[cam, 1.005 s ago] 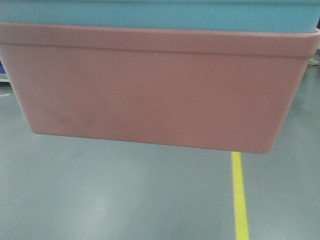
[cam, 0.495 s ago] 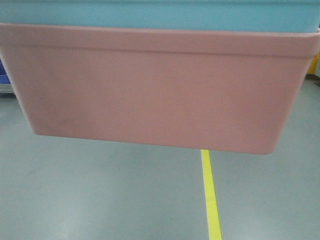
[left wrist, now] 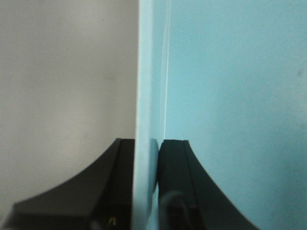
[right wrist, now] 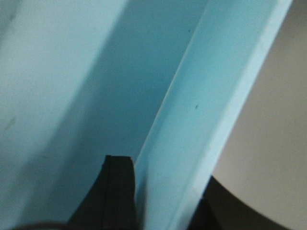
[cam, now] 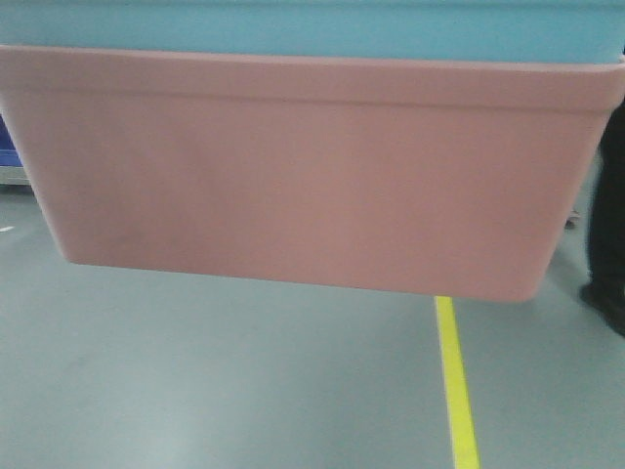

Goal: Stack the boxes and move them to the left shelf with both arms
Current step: 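Hold the stacked bins raised in both grippers while the base drives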

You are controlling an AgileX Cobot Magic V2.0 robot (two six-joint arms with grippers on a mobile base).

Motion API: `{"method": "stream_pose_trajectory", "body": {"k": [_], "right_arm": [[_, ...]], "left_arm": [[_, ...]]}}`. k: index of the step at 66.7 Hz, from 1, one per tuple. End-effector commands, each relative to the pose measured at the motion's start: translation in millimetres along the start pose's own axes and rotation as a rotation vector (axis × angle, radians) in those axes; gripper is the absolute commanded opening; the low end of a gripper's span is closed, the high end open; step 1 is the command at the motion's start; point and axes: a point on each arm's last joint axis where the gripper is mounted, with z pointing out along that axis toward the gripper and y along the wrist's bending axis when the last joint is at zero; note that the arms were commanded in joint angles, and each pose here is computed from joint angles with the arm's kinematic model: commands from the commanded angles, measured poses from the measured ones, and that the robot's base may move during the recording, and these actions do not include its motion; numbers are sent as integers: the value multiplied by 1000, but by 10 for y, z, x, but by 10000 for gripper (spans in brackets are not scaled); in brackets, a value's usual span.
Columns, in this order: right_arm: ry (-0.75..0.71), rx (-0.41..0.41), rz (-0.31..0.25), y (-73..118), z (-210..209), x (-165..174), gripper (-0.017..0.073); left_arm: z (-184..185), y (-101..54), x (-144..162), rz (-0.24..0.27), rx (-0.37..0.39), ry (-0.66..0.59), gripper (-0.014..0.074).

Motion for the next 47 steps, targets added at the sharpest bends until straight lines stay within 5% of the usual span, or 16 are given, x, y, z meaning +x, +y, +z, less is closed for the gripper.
{"method": "stream_pose_trajectory", "body": {"k": [1,47], "right_arm": [[-275,-219,57,210,-293,-259,55],[-272,-217,57,209,-292,-257,55]], "left_arm": [[-356,-250,-133,-76,292,-163,-3],[-331,-264,-129,-77,293,-155,-3]]}}
